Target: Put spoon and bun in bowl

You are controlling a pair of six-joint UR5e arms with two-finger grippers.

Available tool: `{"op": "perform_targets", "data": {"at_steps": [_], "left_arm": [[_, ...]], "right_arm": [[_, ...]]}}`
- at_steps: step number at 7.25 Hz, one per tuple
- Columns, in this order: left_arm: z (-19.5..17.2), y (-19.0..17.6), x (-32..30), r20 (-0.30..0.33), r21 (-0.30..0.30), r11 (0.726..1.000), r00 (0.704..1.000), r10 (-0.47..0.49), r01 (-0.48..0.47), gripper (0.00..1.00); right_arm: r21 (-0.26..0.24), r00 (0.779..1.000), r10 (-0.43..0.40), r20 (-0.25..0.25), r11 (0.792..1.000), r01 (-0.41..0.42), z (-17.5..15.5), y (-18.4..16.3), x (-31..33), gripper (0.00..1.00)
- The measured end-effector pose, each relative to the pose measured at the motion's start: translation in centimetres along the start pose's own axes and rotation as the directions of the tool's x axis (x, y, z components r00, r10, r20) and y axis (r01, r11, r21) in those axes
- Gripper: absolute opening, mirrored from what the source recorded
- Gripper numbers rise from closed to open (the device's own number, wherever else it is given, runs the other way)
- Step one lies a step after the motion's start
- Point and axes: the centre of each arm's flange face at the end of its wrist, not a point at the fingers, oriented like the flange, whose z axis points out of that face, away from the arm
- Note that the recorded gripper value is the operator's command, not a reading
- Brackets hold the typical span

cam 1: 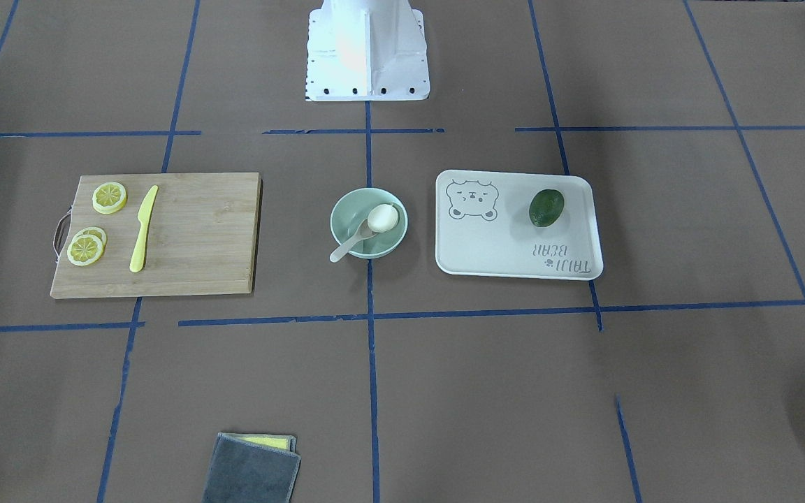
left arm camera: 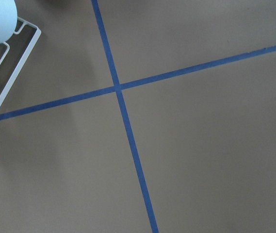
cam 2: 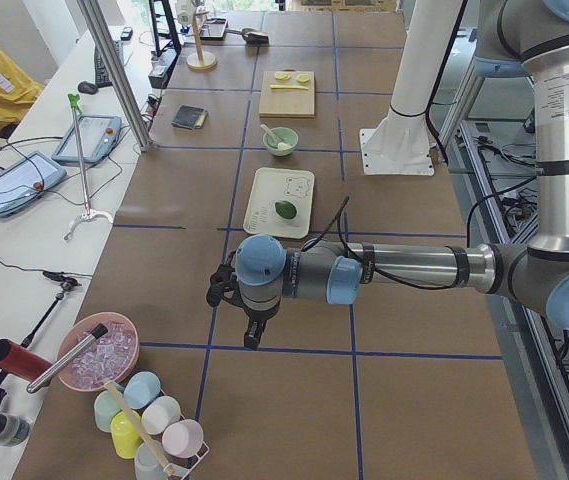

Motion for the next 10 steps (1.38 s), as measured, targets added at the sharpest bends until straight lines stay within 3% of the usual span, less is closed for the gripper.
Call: {"op": "perform_targets", "data": {"at_steps": [3, 7, 10], "left_arm": [[0.8, 0.0, -1.1, 0.048, 0.004, 1.000, 0.999, 0.023, -0.024, 1.00], [0.8, -2.1, -1.2, 0.063, -0.005, 1.000, 0.998, 0.028, -0.027, 1.00], [1.5, -1.0, -1.9, 0.052, -0.104, 0.991, 0.995, -0.081, 0.086, 1.00]], "right_arm": [[-0.005, 1.000, 0.007, 0.003, 1.000, -0.007, 0.2, 0.3, 0.2, 1.00], [-0.002, 1.000, 0.019, 0.014, 1.000, -0.019, 0.2, 0.3, 0.0, 1.00], [0.000, 1.000, 0.020, 0.015, 1.000, -0.020, 0.1, 0.2, -0.1, 1.00]]}}
